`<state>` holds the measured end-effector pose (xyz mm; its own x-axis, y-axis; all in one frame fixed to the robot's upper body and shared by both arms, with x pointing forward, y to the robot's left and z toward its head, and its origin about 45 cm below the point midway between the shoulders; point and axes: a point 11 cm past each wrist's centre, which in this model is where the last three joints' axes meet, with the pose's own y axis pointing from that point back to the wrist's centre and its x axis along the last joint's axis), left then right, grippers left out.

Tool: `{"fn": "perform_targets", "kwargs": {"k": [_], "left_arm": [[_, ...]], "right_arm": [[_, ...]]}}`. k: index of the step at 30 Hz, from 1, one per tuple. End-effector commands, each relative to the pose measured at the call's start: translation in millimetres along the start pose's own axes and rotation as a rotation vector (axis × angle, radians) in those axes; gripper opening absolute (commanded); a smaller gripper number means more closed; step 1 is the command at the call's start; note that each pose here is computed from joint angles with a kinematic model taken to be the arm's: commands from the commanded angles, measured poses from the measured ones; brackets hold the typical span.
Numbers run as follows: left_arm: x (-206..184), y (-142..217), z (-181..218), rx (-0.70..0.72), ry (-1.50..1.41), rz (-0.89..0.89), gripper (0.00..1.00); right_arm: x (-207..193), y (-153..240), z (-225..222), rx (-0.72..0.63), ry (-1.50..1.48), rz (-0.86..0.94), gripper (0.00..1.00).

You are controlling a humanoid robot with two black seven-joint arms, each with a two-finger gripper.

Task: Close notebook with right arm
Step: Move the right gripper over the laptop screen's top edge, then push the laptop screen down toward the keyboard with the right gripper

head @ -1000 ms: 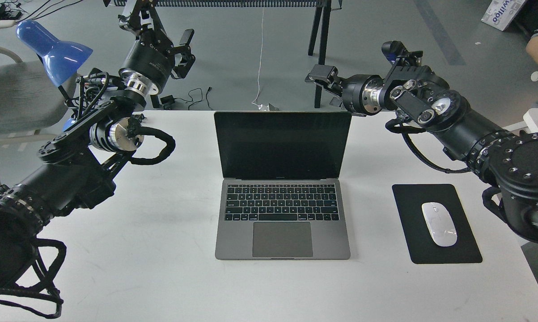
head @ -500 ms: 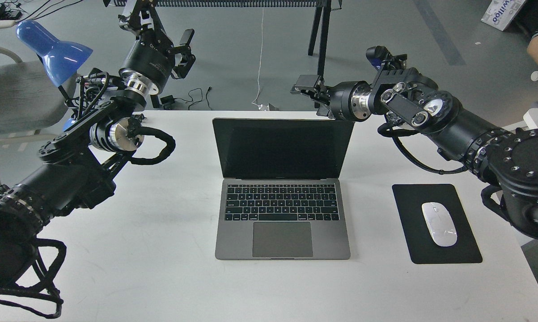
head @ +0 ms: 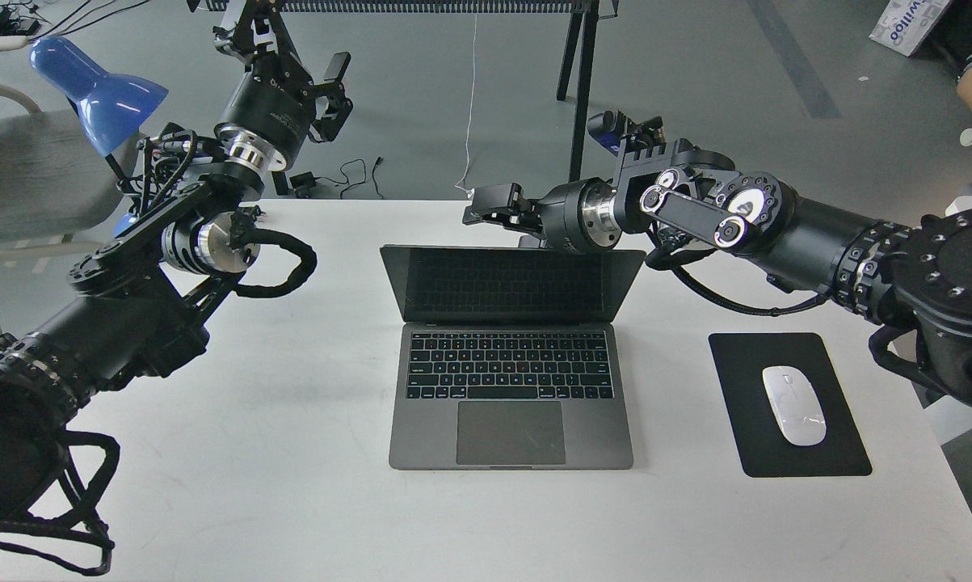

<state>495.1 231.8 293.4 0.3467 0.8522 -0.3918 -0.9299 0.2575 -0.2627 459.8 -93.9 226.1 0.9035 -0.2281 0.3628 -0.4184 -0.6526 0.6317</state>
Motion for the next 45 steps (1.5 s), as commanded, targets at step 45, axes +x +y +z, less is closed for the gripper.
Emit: {"fn": "perform_targets", "kwargs": {"k": [45], "left_arm": [[1,0,0,0.000,-0.001,0.001,1.00]], "right_arm": [[-90,38,42,-0.074,0.141,-0.327,1.00]]}}
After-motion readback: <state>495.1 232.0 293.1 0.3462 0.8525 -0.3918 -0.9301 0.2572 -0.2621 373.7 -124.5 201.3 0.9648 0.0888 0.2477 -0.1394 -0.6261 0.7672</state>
